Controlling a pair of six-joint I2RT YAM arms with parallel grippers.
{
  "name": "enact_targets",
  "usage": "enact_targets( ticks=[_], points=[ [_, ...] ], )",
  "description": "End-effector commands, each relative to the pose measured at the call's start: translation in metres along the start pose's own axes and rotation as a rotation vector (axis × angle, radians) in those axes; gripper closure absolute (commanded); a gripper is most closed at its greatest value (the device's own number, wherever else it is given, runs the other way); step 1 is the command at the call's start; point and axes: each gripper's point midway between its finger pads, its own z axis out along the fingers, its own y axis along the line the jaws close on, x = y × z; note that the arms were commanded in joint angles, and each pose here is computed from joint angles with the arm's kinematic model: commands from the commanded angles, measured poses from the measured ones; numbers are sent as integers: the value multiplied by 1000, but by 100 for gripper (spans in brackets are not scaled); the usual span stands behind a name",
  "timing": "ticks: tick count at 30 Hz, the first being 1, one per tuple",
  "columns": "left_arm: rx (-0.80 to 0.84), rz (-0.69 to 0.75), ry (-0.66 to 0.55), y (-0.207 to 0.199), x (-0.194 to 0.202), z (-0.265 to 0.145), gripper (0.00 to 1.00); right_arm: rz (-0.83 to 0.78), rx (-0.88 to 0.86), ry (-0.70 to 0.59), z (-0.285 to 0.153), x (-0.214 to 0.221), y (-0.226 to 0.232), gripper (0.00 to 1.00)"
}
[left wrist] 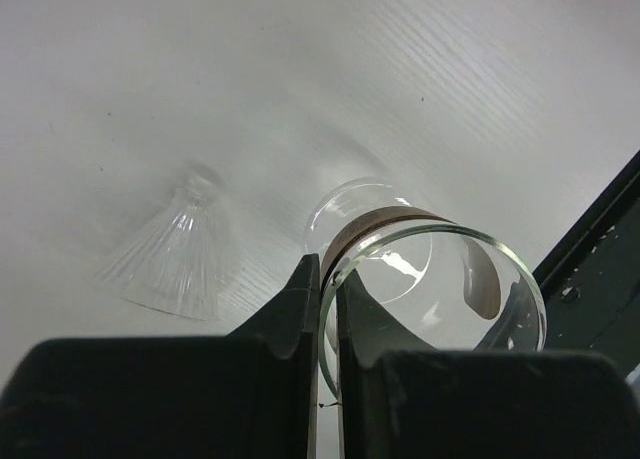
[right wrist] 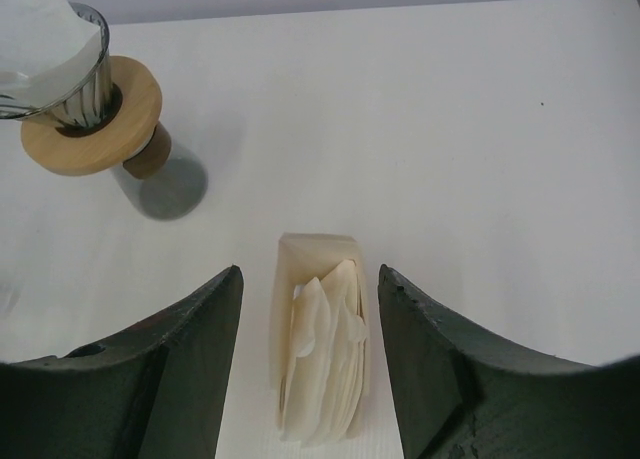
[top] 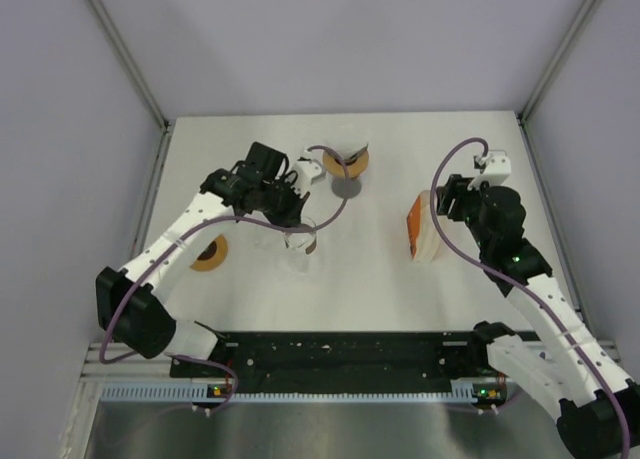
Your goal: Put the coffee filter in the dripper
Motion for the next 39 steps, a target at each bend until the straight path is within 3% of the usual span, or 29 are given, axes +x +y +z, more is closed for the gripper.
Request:
enact_targets(
  ticks=[1,9,22,32,39],
  points=[
    [-54,118,-51,2,-9,17,100,18,4,-30,-5,-7,-2,43],
    [-18,130,-29,0,17,54,100,23,1,-23,-2,-4,-1,43],
    [34,169,-8,-6,42,74,99,17,5,-18,-1,-1,-2,42],
    [56,127,-28,-14,10,33,57,16,-8,-21,-1,-2,0,42],
    [-24,27,-78,16,-4,-28,42,5,-25,-14,-3,2,2,41]
  ],
)
